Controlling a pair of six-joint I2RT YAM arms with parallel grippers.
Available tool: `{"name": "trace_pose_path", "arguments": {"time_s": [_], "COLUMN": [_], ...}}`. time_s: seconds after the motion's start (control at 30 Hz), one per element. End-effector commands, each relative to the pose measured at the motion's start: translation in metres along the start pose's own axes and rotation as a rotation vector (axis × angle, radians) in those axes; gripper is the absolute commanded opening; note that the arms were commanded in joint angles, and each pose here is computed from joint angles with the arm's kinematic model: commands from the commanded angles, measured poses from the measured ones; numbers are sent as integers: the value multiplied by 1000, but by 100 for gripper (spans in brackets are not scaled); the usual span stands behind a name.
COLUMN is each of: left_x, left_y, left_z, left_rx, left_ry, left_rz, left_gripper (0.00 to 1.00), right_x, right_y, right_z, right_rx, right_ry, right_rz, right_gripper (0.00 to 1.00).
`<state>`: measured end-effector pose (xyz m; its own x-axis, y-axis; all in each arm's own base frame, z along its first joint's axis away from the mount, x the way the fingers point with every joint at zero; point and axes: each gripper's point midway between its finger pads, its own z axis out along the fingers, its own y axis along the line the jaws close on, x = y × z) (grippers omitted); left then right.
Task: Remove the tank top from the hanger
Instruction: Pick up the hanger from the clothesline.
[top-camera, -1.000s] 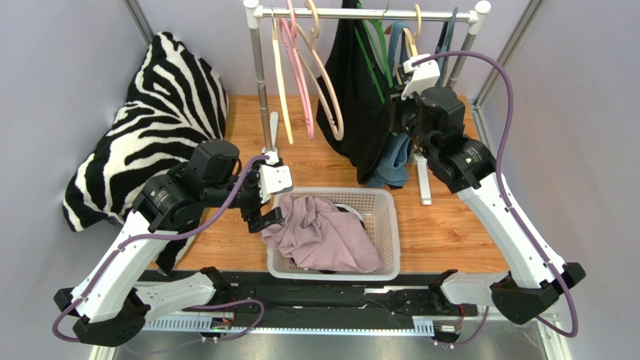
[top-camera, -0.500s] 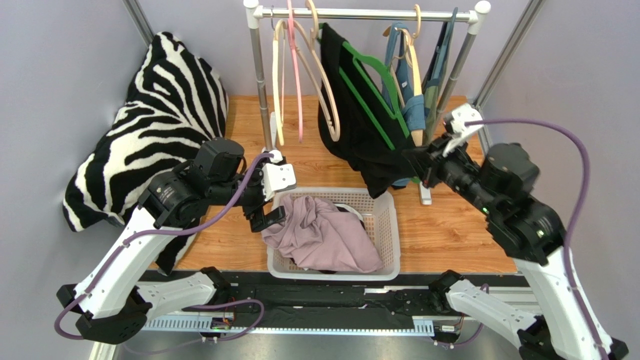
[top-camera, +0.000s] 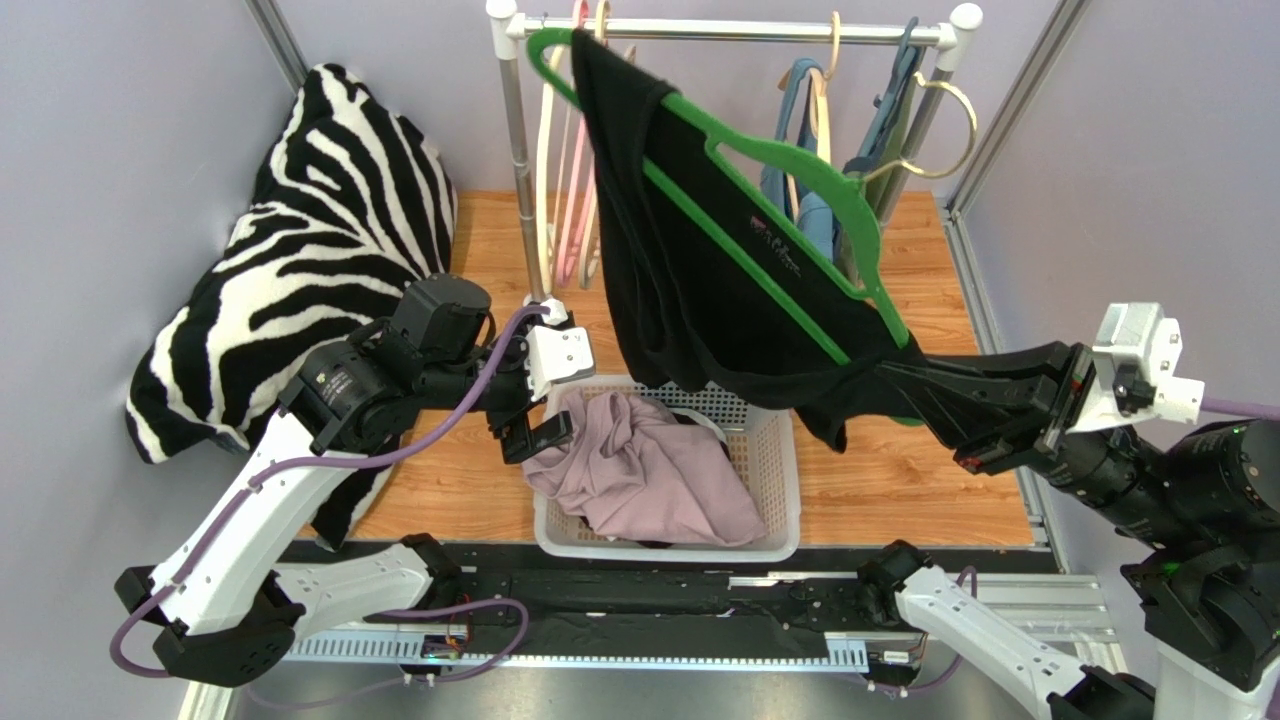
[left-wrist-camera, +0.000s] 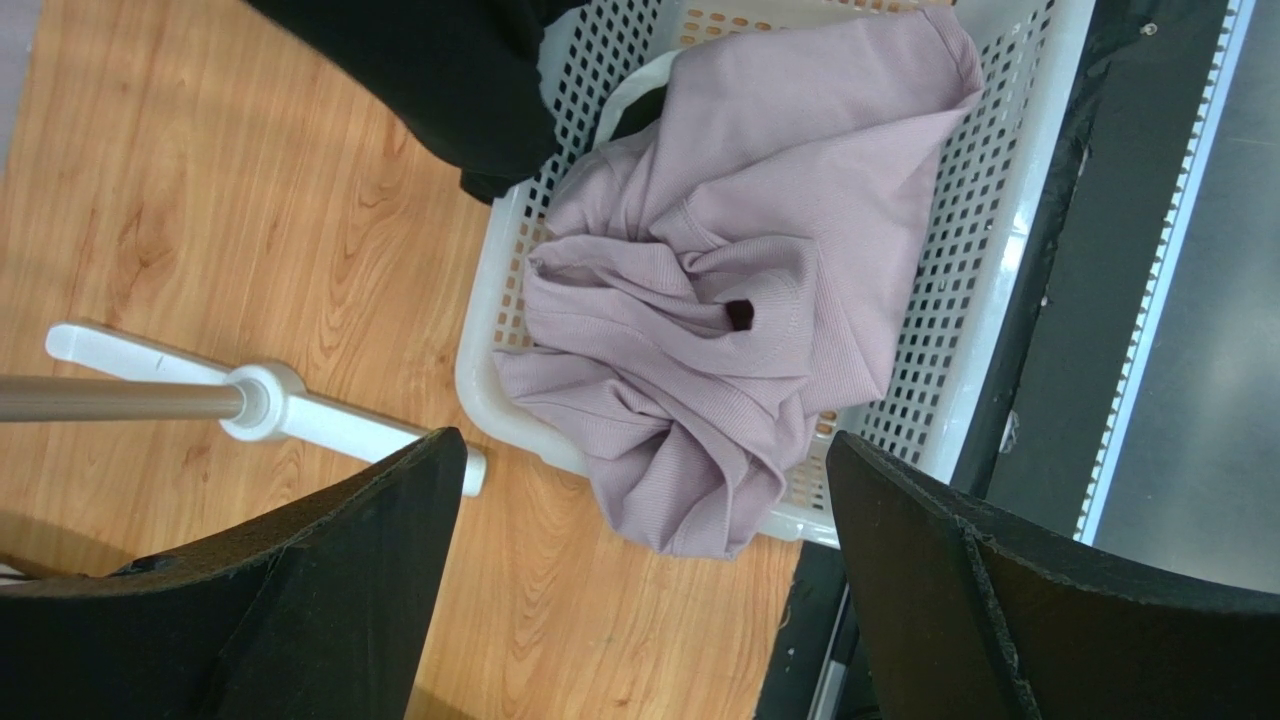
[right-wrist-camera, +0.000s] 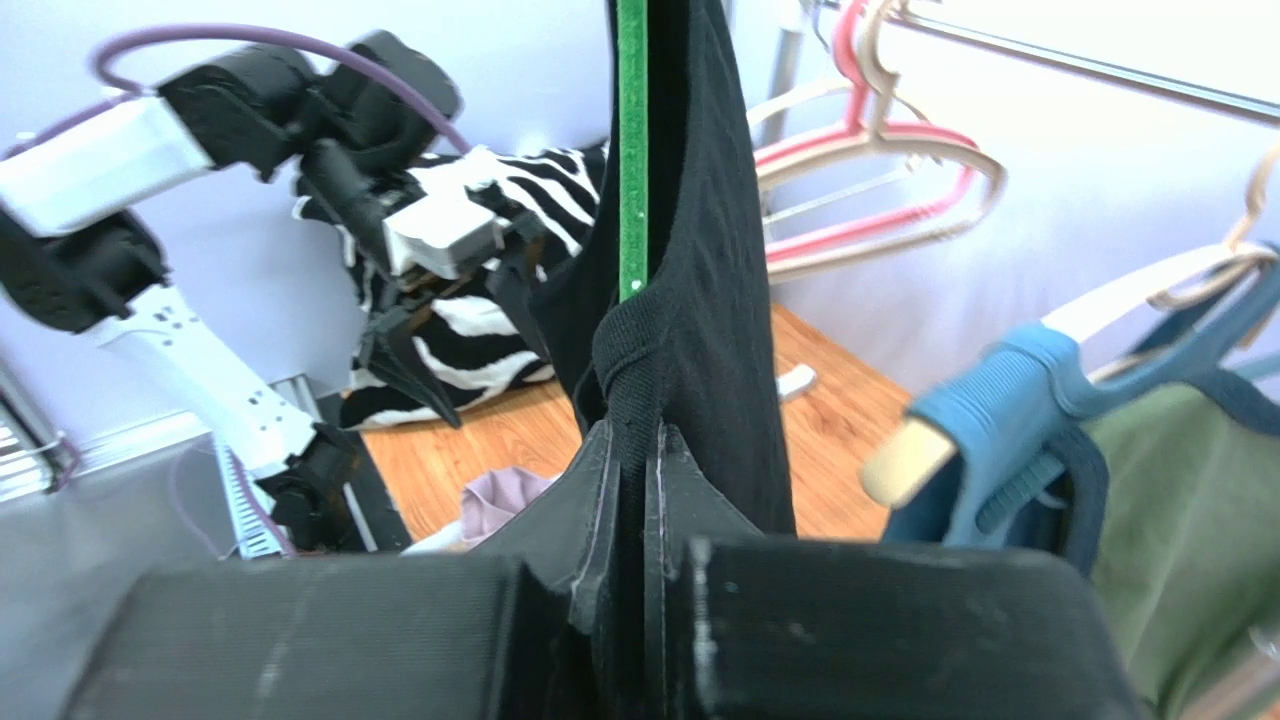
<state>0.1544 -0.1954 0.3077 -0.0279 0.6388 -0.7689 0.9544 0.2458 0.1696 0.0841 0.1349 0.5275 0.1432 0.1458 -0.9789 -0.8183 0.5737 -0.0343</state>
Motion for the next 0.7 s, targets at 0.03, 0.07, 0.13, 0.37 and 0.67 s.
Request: {"name": "trace_pose_path", "arguments": {"time_s": [0.03, 0.07, 0.13, 0.37, 0.67], "left_x": [-9, -9, -9, -6, -4], "left_y": [1, 1, 2, 2, 6], "left_z": [-5, -5, -4, 1, 2], "left_rx": [-14, -13, -13, -6, -14], "left_ry": [-45, -44, -41, -27, -20], "left_rz": [15, 15, 14, 6, -3], "left_gripper": [99, 99, 99, 99, 99], "right_x": [-41, -43, -57, -117, -134], "right_y": [16, 17, 24, 45, 46], "right_z": [-8, -8, -11, -25, -24], "right_rx": [-68, -76, -105, -183, -197], "right_ry": [-145, -153, -198, -388, -434], "right_rz": [-67, -68, -77, -137, -142], "right_gripper": [0, 0, 0, 0, 0]}}
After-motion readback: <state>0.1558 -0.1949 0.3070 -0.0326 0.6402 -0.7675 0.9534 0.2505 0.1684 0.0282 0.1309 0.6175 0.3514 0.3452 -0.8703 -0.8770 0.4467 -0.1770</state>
